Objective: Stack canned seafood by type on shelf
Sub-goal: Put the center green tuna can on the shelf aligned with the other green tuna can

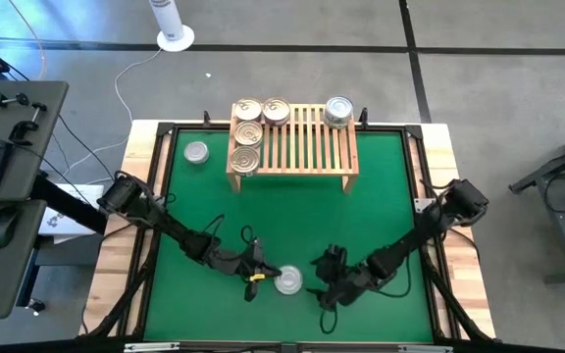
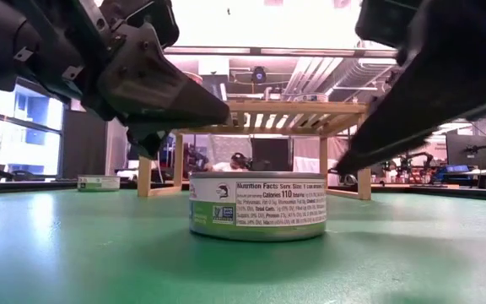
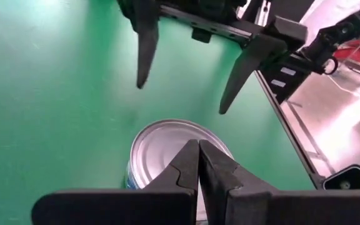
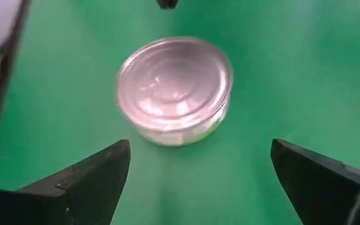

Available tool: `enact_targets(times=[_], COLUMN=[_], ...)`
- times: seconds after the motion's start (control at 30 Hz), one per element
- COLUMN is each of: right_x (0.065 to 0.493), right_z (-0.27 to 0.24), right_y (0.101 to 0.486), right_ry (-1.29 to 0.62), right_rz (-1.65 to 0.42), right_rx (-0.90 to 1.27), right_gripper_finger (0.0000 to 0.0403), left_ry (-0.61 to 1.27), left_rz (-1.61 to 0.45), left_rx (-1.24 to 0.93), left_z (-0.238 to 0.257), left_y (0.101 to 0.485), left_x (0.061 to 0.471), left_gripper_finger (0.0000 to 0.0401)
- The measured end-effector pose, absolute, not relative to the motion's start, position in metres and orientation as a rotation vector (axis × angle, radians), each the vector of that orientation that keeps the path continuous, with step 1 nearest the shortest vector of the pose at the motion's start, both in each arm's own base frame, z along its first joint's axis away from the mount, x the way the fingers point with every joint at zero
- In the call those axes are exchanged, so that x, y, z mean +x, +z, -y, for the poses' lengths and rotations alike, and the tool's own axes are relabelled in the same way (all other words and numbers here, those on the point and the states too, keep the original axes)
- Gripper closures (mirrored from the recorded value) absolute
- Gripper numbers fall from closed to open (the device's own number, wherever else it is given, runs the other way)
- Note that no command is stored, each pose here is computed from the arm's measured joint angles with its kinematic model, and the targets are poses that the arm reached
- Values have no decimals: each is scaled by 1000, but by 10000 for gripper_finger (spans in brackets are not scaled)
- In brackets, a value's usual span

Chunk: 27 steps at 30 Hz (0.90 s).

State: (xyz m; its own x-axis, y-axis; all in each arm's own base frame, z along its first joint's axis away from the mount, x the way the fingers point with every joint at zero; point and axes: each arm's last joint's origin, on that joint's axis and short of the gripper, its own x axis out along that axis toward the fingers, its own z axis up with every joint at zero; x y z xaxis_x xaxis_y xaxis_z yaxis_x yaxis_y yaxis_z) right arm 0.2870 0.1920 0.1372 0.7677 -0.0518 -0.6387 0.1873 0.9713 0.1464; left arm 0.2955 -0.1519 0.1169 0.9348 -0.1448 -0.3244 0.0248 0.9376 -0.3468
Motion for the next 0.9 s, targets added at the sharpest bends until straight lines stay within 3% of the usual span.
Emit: enact_targets(times=[0.4, 0.9], right_x=[279, 309], right_z=[-220, -182], right_y=[118, 117], right_ry=[-13, 111], right_rz=[-556, -635], right_rx=[250, 241], right_gripper_finger=[22, 9], left_ry=[-145, -83], left_rz=[-429, -461], left_rx=[-326, -364], left_z=[167, 167], left_y=[111, 107], left_x=[284, 282], left_gripper_finger=[401, 401])
